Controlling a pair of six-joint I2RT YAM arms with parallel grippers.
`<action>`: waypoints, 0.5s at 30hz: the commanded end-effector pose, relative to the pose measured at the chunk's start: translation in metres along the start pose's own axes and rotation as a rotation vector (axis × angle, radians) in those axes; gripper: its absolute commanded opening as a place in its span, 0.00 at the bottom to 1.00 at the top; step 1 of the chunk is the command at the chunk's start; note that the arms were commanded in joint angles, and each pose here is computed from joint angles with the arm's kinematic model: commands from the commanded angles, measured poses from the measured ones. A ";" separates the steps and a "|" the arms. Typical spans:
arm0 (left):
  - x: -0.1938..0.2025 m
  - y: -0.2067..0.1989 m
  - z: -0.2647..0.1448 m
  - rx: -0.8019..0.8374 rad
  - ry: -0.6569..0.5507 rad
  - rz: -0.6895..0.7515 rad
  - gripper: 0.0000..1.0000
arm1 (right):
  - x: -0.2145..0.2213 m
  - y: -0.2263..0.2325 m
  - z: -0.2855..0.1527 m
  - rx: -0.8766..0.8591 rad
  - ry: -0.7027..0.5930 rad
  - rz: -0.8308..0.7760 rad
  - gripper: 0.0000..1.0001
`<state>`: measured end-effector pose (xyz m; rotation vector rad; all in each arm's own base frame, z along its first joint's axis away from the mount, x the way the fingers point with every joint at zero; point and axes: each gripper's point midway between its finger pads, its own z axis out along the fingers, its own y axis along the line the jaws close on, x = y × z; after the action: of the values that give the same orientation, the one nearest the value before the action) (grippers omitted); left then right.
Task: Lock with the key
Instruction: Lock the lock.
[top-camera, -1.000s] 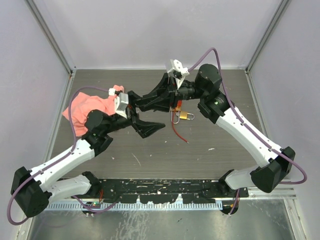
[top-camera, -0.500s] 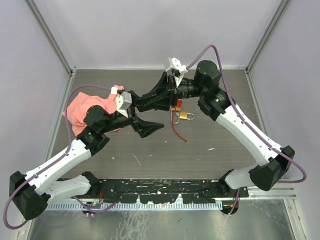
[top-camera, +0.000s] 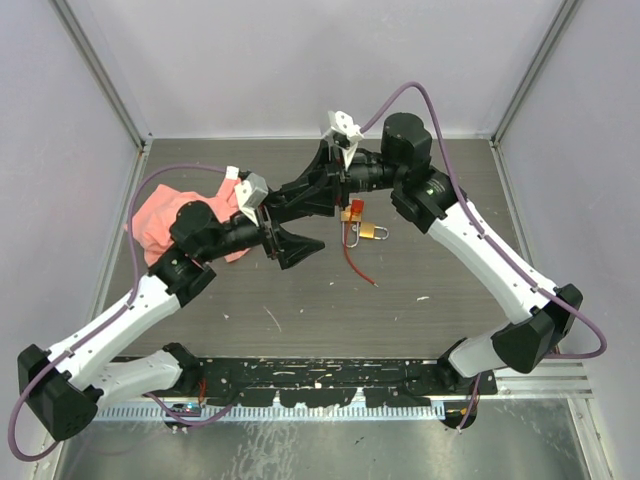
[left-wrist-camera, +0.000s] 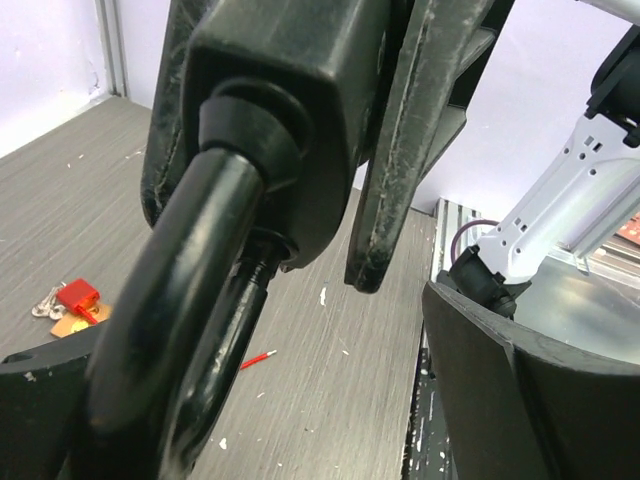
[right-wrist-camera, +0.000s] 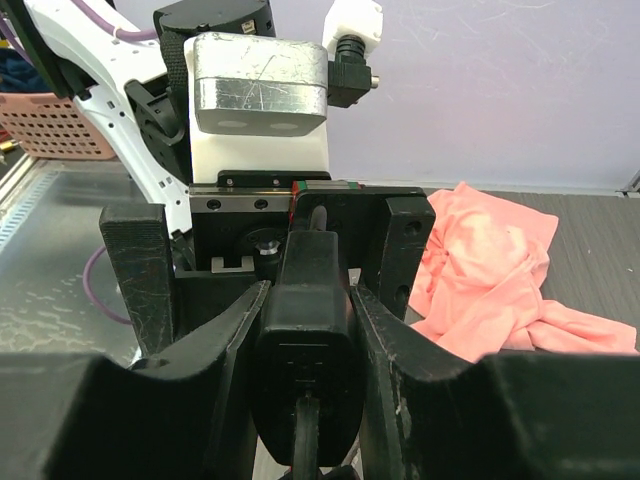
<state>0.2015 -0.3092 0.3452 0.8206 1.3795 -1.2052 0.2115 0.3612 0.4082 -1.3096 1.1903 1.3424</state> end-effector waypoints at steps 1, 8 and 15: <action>0.009 -0.070 0.030 0.390 0.083 0.028 0.88 | 0.104 0.083 0.066 -0.404 0.221 0.313 0.01; 0.003 -0.083 0.029 0.432 0.083 0.063 0.88 | 0.103 0.089 0.066 -0.457 0.213 0.320 0.01; 0.007 -0.087 0.035 0.427 0.125 0.120 0.88 | 0.104 0.098 0.069 -0.500 0.208 0.352 0.01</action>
<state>0.1958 -0.3094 0.3517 0.8794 1.4163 -1.2036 0.2092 0.3607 0.4163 -1.3407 1.1390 1.3282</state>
